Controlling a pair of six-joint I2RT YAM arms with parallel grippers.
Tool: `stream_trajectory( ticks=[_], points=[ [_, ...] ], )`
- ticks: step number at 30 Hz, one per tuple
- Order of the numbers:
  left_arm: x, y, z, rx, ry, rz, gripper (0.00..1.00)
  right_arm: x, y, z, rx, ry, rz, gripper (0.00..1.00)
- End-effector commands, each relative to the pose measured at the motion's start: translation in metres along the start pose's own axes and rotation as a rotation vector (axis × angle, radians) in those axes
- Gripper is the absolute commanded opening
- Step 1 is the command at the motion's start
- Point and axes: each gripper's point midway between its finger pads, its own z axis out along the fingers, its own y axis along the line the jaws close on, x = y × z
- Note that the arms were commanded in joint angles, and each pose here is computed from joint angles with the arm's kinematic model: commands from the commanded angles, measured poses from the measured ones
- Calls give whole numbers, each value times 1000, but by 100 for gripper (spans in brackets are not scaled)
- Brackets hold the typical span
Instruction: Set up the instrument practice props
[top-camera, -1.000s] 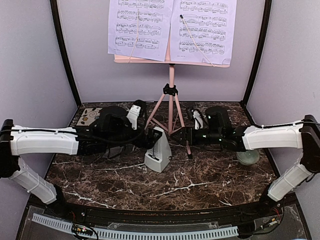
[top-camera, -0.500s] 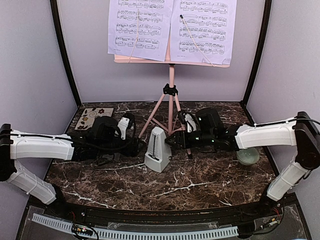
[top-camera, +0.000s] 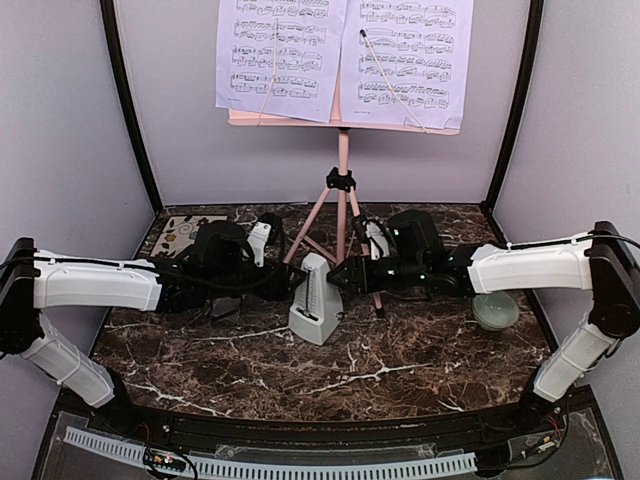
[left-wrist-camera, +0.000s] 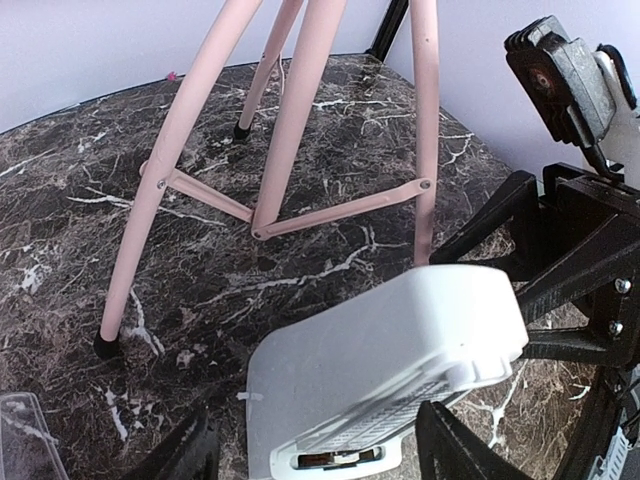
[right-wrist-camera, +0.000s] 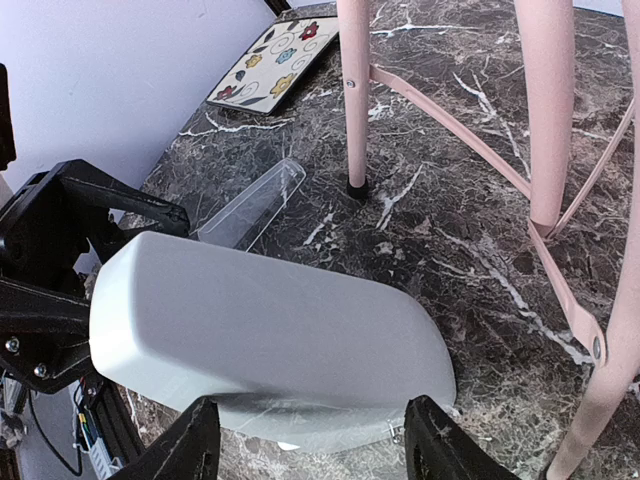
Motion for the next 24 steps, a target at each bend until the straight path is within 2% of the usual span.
stream_trajectory(
  ticks=[1,14,17,20,24],
  points=[
    [-14,-11,0,44,-34,17,69,-8,5,9,-6,-22,-26,64],
    [-9,-17,1,82,-21,33,69,-8,6,10,-8,-20,-27,64],
    [-9,-13,-6,68,-46,17,64,-9,6,9,-8,-23,-30,64],
    [-4,-2,-8,15,-20,9,60,-11,8,7,-9,-31,-37,64],
    [2,10,-6,-28,3,-11,58,-20,17,-5,-34,-87,-62,69]
  ],
)
